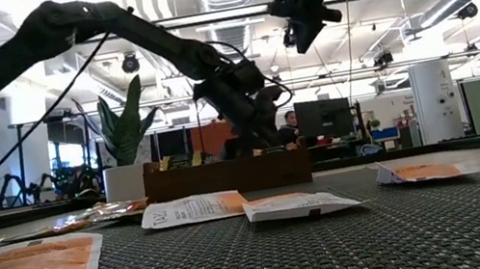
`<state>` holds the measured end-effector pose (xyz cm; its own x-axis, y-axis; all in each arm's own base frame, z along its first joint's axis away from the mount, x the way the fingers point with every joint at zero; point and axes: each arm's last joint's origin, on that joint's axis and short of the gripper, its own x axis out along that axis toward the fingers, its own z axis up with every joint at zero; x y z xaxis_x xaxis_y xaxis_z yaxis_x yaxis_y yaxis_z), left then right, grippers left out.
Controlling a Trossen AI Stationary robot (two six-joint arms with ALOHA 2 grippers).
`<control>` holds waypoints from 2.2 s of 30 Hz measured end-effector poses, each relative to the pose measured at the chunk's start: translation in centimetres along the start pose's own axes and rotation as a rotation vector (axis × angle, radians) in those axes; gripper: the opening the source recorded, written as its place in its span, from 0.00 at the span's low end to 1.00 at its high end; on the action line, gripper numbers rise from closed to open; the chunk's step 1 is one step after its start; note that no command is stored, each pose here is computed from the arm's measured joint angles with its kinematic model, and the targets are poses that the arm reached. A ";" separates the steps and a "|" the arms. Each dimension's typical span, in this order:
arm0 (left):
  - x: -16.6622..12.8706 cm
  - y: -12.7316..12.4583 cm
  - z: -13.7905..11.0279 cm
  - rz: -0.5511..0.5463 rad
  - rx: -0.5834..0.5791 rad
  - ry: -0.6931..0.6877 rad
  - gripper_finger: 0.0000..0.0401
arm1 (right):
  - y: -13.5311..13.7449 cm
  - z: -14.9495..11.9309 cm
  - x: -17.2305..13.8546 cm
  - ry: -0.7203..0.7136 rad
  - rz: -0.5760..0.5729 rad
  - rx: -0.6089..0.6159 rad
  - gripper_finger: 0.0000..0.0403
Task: Pick & Place Tea
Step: Put the orange tea bag into the right compartment of the wooden organizer
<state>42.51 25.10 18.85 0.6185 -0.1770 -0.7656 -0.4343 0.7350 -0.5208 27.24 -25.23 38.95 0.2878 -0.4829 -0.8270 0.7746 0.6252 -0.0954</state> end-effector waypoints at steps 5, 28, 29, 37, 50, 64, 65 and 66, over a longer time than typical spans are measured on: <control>-2.4 -0.7 -0.4 0.091 -0.012 0.040 0.31 | -0.1 -1.3 1.7 0.119 0.092 -0.003 0.11; -19.3 -13.9 -5.3 0.238 0.190 -0.508 0.31 | 5.4 -10.3 16.1 0.208 0.462 0.151 0.11; -19.9 -14.2 -5.7 0.226 0.193 -0.538 0.31 | 5.4 -10.6 16.5 0.208 0.461 0.167 0.11; -22.3 -14.7 -8.6 0.137 0.133 -0.676 0.31 | 6.3 -12.0 20.5 0.328 0.496 0.224 0.11; -22.1 -13.0 -12.2 0.108 -0.011 -0.713 0.31 | 6.2 -11.5 21.3 0.314 0.427 0.206 0.11; -22.3 -13.1 -12.3 0.102 0.001 -0.728 0.31 | 5.6 -12.8 21.0 0.423 0.247 0.167 0.11; -22.3 -13.1 -12.3 0.102 0.002 -0.728 0.31 | 5.3 -13.0 20.6 0.436 0.189 0.147 0.11; -22.3 -13.1 -12.3 0.102 0.002 -0.728 0.31 | 5.0 -13.2 20.2 0.452 0.131 0.123 0.11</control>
<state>26.32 11.37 38.13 0.8536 0.3713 -0.3654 -0.5123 0.7256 -0.4594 29.56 -23.79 14.44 0.1349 -0.0735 -0.9881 0.8170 0.5726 0.0689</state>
